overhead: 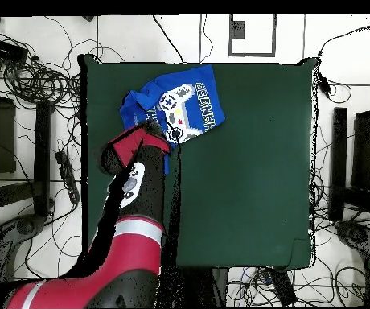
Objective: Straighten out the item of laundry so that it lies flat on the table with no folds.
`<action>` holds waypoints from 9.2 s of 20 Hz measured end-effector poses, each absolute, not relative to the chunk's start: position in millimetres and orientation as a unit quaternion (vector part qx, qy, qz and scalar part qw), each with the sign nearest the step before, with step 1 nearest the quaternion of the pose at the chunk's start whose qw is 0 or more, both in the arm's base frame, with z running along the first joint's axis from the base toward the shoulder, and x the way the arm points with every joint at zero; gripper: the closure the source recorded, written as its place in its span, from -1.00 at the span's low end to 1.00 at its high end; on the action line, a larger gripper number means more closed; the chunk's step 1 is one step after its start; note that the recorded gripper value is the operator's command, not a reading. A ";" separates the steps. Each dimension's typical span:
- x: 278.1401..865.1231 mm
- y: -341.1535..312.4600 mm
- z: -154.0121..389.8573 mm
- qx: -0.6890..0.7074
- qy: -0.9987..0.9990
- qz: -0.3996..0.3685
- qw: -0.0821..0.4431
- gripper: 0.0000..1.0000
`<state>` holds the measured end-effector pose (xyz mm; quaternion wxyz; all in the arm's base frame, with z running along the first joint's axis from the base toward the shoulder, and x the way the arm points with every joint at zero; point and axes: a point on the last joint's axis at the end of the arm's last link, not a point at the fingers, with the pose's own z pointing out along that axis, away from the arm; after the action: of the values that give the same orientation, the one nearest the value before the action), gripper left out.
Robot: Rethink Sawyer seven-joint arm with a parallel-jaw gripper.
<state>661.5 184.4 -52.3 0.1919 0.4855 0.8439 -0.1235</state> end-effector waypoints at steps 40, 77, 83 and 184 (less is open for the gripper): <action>750.5 215.9 65.6 0.507 0.819 -0.026 0.268 -1.00; 760.7 231.6 24.8 0.497 0.826 -0.034 0.264 -1.00; 751.4 231.0 -8.3 0.494 0.831 -0.046 0.251 -1.00; 698.4 235.4 0.8 0.490 0.845 -0.055 0.206 -1.00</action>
<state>698.4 235.4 0.8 0.2059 0.4898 0.8454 -0.0552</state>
